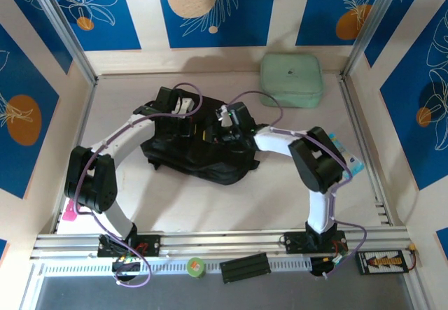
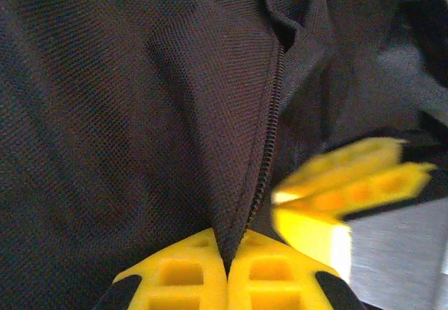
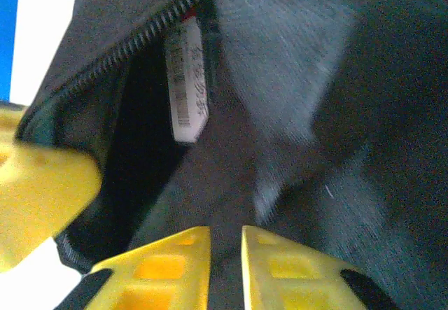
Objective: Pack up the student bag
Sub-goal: Close the student bag at the top-center of the table, then move the student bag to the center of the table.
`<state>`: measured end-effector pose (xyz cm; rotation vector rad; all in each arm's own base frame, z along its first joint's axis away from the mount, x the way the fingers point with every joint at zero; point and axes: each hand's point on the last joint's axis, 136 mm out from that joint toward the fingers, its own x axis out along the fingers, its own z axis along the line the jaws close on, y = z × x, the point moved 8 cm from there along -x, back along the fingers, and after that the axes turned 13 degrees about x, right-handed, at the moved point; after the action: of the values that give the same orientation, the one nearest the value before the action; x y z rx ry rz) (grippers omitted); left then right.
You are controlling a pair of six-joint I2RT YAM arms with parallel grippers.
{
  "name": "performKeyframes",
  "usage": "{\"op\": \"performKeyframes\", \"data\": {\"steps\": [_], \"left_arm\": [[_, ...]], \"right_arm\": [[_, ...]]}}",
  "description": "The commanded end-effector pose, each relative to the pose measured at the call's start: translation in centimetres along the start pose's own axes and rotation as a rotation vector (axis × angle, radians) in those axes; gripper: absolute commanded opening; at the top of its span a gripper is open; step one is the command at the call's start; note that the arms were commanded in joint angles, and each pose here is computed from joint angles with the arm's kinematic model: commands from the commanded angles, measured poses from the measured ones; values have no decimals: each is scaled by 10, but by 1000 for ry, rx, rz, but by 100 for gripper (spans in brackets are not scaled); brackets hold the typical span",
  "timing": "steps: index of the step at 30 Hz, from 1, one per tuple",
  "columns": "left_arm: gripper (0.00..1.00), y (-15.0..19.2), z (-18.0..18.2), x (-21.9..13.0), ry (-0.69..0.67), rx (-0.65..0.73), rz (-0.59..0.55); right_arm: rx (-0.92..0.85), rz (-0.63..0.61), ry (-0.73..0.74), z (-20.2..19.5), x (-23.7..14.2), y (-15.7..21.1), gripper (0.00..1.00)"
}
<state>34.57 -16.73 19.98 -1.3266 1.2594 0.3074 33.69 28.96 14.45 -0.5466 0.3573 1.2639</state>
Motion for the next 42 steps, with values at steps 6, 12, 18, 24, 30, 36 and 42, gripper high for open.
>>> {"op": "performKeyframes", "data": {"steps": [6,12,18,24,30,36,42], "left_arm": [[42,-6,-18,-23,159,3,-90],[74,10,-3,-47,38,-110,-153],[87,43,13,-81,-109,-244,-229],[91,92,26,-89,-244,-436,-257],[92,105,28,-83,-226,-502,-297],[92,100,26,-75,-171,-519,-303],[92,105,25,-69,-134,-537,-296]], "right_arm": [[-27,-168,102,-4,-73,-1,40],[-3,-287,428,-28,-103,-31,67],[15,-104,436,-47,-79,-46,68],[118,-41,506,-71,-75,-32,69],[314,-23,689,-110,-100,11,69],[414,-114,797,-128,-144,52,70],[175,-198,706,-67,-168,27,70]]}}
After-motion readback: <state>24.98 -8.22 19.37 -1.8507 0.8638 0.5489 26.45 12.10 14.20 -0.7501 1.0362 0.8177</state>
